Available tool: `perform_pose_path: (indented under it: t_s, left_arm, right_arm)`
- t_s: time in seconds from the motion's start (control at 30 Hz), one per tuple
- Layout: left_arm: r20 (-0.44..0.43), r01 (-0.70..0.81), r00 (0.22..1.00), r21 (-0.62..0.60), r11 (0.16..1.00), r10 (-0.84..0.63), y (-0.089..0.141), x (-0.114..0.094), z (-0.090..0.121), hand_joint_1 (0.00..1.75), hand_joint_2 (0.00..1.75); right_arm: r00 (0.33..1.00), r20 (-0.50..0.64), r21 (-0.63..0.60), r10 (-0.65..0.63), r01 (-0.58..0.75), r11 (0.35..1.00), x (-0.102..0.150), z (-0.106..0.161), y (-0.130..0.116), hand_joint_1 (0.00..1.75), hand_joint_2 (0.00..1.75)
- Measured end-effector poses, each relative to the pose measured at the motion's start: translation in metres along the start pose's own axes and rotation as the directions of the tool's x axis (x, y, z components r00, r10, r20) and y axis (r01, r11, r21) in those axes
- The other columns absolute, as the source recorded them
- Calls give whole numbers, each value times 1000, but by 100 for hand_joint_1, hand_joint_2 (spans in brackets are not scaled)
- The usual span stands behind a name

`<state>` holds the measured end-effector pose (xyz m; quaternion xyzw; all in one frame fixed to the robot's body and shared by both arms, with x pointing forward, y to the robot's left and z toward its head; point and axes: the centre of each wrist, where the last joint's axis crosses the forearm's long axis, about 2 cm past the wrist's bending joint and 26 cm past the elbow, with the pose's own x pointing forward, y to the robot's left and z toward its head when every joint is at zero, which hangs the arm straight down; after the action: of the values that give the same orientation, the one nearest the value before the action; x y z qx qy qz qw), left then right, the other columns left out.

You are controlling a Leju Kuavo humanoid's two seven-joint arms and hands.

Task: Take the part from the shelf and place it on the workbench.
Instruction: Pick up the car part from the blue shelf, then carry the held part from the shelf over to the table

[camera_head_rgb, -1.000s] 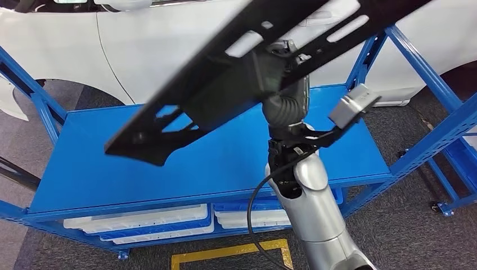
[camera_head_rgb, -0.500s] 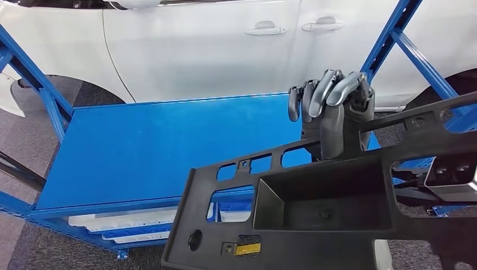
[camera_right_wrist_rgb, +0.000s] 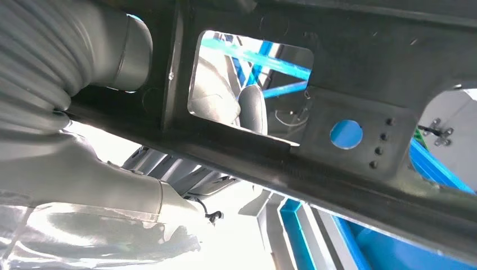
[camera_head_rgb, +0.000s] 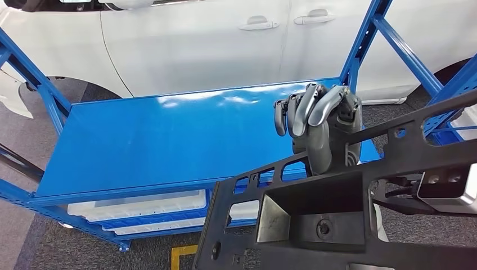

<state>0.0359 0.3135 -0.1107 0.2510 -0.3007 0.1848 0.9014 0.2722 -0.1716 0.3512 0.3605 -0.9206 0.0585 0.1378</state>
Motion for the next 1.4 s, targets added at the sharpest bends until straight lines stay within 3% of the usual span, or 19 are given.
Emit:
perform_pose_path:
  t_s: [0.3,0.67,1.4]
  left_arm:
    - [4,11,1000,-2,1000,-11,-3,5,-2,0,0]
    - [-19,9,1000,-5,1000,-9,-6,5,0,0,0]
    - [-30,6,1000,8,1000,-5,-3,4,-1,0,0]
  right_arm:
    - [1000,-8,34,-25,25,999,1,1,6,175,175]
    - [999,11,196,-41,38,980,1,8,3,175,175]
    - [993,3,254,-119,114,960,-5,9,-4,175,175]
